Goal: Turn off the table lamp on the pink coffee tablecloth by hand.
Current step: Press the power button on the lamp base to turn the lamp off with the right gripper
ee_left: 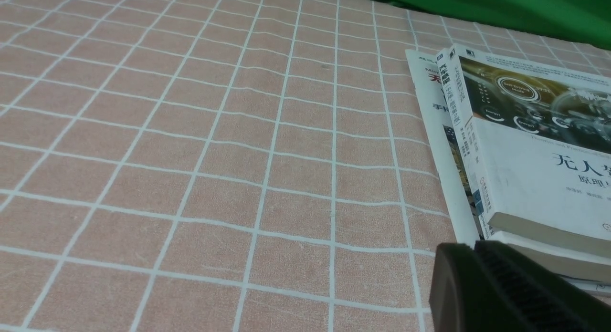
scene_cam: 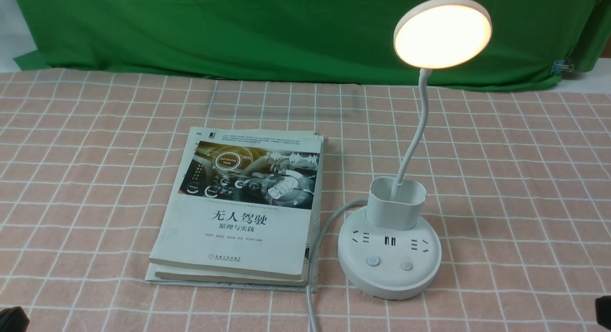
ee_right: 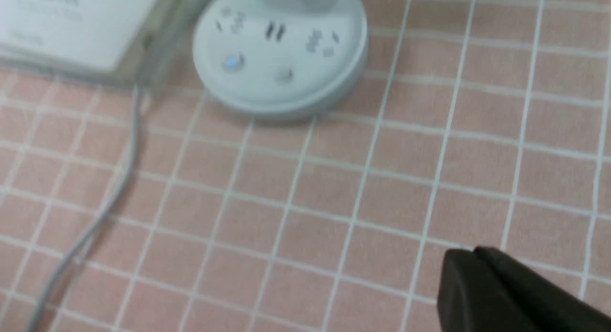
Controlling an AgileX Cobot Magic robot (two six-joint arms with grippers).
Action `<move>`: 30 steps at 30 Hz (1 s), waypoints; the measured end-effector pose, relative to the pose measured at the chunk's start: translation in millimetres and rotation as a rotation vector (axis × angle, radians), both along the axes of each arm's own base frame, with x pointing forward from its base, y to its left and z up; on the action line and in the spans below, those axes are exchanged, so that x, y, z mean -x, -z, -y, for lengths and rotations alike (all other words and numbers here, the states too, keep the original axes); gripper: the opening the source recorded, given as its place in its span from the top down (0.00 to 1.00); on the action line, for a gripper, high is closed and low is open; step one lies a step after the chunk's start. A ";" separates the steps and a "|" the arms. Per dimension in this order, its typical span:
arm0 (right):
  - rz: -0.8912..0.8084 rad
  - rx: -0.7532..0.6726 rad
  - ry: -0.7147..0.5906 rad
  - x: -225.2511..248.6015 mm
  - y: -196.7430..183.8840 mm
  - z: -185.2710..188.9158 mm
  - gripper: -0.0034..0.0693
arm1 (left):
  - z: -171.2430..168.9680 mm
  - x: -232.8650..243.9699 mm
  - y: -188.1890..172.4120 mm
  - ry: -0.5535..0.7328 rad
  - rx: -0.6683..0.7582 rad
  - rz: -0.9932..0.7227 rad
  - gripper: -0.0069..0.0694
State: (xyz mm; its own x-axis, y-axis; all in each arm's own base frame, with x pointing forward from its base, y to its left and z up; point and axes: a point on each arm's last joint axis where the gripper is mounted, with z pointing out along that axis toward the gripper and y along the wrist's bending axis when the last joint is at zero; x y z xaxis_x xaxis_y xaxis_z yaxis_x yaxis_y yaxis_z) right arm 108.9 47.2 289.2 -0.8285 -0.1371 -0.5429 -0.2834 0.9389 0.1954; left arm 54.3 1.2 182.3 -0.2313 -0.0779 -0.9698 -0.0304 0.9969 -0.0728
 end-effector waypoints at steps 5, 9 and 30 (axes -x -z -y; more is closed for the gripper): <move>-0.229 0.110 -0.094 -52.4 13.1 -23.1 0.90 | 0.0 0.0 0.0 0.000 0.000 0.000 0.90; -0.314 0.168 -0.183 -81.2 27.8 -55.0 0.90 | 0.0 0.0 0.0 0.000 0.000 0.000 0.90; -0.306 0.211 -0.233 -170.9 101.6 -143.8 0.90 | 0.0 0.0 0.0 0.000 0.000 0.000 0.90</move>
